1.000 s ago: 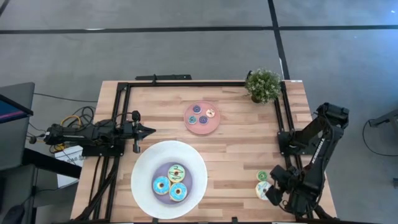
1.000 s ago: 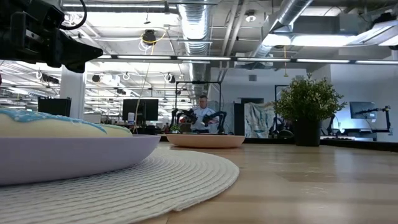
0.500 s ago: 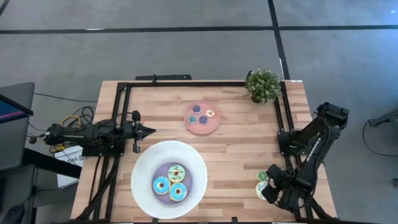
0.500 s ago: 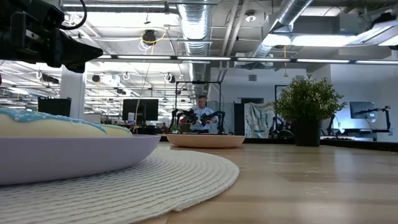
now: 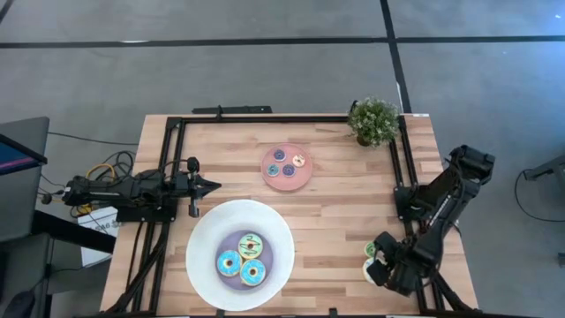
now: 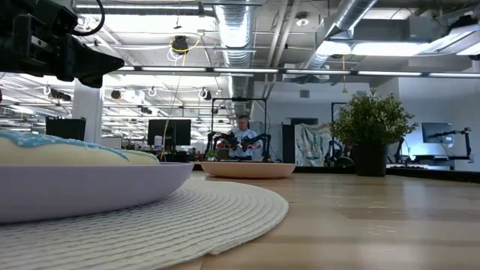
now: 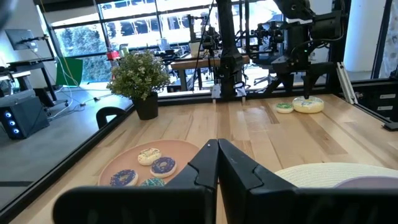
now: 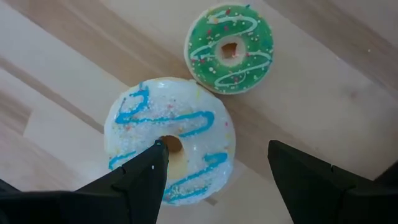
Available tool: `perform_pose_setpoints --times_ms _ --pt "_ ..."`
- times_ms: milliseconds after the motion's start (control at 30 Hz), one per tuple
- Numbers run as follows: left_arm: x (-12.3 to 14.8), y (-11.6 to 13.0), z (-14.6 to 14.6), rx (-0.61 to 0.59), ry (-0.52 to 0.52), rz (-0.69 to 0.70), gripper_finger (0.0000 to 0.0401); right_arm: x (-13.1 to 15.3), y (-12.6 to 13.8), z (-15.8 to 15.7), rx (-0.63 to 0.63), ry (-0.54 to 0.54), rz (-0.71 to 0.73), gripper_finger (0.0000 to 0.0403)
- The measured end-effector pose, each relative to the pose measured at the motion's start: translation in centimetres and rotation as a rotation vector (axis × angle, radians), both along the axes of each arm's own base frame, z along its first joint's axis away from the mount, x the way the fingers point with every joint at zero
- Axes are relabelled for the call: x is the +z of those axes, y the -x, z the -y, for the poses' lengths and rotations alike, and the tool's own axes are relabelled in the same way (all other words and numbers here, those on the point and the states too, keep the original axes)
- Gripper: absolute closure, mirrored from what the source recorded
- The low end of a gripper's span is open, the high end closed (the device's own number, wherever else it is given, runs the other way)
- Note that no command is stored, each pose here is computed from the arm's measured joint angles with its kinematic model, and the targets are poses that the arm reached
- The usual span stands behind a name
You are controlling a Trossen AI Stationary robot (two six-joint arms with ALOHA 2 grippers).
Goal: Pick & Place donuts
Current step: Put the big white donut on the purple plate
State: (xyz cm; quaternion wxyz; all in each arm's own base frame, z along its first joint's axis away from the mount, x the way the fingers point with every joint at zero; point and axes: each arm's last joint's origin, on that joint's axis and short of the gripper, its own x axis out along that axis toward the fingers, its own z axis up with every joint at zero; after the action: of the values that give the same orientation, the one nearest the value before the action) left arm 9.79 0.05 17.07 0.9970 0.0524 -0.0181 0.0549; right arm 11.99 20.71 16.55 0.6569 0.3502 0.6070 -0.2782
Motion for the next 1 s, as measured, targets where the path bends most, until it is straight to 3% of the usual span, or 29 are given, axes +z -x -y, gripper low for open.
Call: perform_pose_setpoints --times_ms 200,467,767,1000 --pt "0.0 0.0 0.0 0.000 0.000 0.000 0.0401 -0.2 -0.2 -0.1 -0.004 -0.026 -0.030 0.0138" --pt "0.0 0.0 0.0 0.000 0.000 0.000 0.0401 -2.6 -0.9 -0.8 0.040 0.004 -0.118 0.0138" --pt "0.0 0.0 0.0 0.000 0.000 -0.001 0.0401 -2.4 -1.1 -0.6 0.059 0.011 -0.097 0.0139" --pt "0.0 0.0 0.0 0.000 0.000 -0.001 0.0401 -2.0 -1.1 -0.6 0.059 0.002 -0.068 0.0177"
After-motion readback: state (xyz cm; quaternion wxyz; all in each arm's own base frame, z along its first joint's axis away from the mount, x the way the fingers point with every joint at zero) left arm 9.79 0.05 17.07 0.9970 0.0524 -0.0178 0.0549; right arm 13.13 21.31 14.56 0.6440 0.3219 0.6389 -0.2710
